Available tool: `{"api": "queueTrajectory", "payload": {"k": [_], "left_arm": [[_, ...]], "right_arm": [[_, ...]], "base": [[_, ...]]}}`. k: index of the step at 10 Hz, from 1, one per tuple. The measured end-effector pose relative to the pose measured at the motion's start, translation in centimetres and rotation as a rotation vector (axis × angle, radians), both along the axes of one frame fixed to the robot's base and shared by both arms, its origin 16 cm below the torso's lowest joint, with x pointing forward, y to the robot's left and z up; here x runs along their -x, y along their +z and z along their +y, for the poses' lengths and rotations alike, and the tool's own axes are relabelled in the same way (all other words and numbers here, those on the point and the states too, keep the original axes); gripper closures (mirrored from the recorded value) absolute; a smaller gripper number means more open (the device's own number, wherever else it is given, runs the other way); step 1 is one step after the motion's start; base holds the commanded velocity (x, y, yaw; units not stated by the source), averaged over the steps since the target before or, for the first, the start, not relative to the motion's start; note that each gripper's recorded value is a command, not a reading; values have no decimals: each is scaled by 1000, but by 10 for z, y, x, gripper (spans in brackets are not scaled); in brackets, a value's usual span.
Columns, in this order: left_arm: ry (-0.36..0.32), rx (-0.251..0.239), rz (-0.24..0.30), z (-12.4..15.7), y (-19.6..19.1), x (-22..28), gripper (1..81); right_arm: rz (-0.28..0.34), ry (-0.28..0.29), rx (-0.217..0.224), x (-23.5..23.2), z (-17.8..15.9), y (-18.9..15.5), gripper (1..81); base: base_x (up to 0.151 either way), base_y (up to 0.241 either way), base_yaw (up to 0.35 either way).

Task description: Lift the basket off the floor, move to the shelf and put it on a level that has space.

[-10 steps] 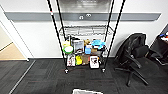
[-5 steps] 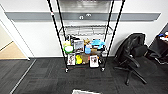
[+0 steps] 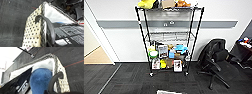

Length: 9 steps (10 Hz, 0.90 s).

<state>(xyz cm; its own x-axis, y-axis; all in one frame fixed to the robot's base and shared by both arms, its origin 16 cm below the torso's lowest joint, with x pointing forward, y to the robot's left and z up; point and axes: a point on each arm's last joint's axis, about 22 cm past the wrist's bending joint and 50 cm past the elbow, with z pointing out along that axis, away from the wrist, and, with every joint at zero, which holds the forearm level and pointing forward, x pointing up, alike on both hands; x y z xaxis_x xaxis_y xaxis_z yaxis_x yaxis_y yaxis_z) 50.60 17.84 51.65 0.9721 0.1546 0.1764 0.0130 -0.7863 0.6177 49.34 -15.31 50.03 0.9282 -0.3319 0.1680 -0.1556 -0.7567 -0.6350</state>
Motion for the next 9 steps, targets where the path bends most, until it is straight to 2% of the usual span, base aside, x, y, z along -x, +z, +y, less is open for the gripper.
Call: {"api": "queueTrajectory", "payload": {"k": [3, 6, 9], "left_arm": [[13, -9, 13, 9, 12, 46, 811], [52, 13, -33, 9, 32, 60, 811], [57, 36, 1, -7, 27, 96, 811]], "right_arm": [[3, 4, -4, 38, -1, 19, 811], [-26, 2, -31, 53, -4, 46, 811], [-6, -15, -27, 78, -19, 45, 811]], "base": [[0, 0, 0], [0, 0, 0], [0, 0, 0]]}}
